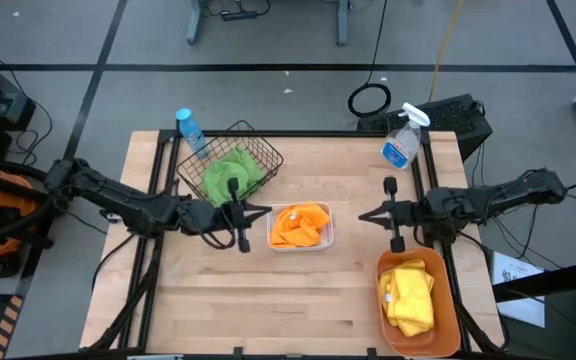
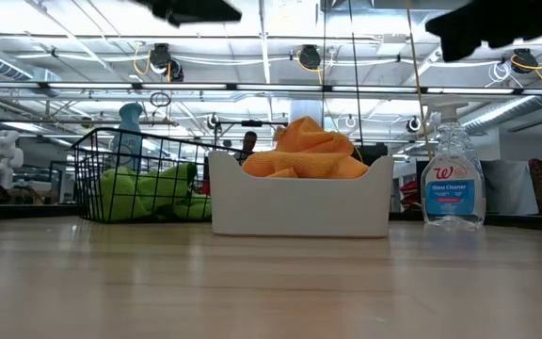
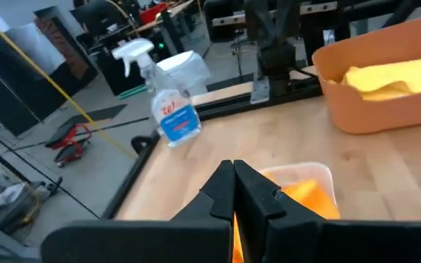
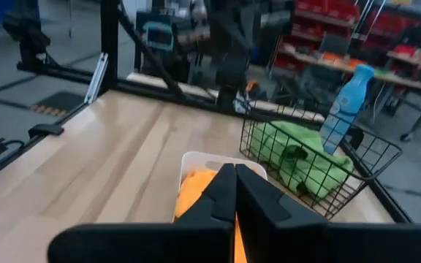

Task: Sort microfiber towel by color & place in baskets
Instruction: Return to Home Position

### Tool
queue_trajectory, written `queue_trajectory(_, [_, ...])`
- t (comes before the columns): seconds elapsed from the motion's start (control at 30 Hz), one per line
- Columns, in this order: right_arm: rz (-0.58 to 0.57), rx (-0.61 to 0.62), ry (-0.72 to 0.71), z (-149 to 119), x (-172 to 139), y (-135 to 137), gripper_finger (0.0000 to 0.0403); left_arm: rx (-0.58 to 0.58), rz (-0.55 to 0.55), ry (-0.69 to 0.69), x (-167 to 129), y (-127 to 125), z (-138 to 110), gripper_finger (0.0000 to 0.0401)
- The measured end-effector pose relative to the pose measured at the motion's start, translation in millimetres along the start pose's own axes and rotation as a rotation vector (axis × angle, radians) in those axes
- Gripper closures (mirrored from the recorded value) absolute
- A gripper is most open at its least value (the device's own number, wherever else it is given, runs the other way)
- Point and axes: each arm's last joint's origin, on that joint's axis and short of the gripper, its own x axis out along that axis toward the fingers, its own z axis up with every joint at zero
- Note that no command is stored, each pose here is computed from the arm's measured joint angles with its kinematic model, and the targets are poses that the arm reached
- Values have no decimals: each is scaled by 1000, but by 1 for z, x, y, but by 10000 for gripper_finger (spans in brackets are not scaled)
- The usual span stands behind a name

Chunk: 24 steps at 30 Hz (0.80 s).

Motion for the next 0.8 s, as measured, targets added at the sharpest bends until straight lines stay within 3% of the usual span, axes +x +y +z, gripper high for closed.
queue_trajectory(0.3, [-3, 50, -30, -53, 2, 9, 403, -99, -63, -50, -4, -8, -55, 396])
queue_trajectory(0.8, [72, 108, -81, -77, 0, 15, 403, -239, -98, -199, -61, -5, -115, 396])
